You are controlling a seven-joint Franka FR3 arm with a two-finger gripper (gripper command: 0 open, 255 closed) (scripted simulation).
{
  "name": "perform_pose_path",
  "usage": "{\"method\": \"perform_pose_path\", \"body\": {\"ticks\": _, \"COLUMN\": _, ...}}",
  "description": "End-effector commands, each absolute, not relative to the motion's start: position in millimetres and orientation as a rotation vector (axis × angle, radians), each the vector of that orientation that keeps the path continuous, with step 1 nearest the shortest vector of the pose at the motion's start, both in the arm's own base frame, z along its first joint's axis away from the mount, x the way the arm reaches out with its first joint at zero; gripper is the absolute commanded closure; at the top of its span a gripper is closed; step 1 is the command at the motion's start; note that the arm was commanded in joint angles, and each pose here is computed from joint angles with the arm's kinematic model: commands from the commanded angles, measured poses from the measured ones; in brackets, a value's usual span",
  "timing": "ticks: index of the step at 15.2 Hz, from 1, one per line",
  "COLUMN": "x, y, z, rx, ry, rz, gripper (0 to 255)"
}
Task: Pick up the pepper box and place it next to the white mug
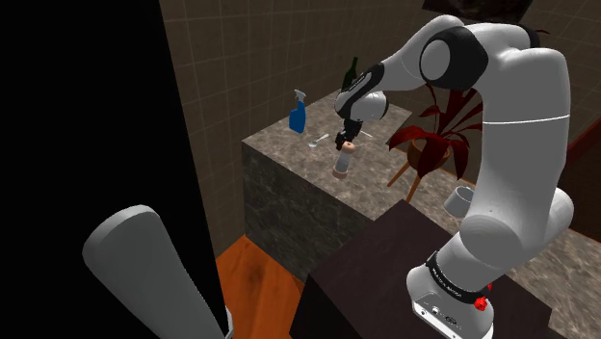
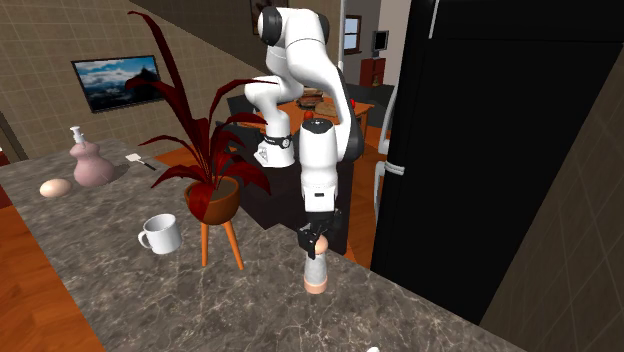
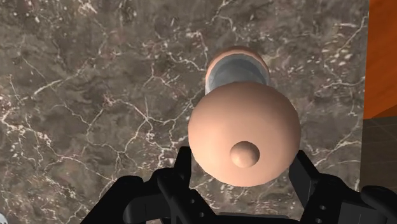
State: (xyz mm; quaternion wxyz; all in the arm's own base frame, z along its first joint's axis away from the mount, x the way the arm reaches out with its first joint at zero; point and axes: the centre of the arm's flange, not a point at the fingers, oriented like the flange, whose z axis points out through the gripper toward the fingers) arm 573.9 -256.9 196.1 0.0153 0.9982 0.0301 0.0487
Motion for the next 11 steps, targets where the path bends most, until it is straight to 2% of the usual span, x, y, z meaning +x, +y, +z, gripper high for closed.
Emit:
{"method": "perform_pose_path", "body": {"ticks": 1, "x": 573.8, "y": -257.0, "z": 195.9, "rx": 3.106, "ry": 0.093, "rz": 0.151, "gripper": 255}}
{"method": "perform_pose_path", "body": {"ticks": 11, "x": 573.7, "y": -257.0, "z": 211.7, "rx": 3.106, "ry": 0.093, "rz": 0.151, "gripper": 255}}
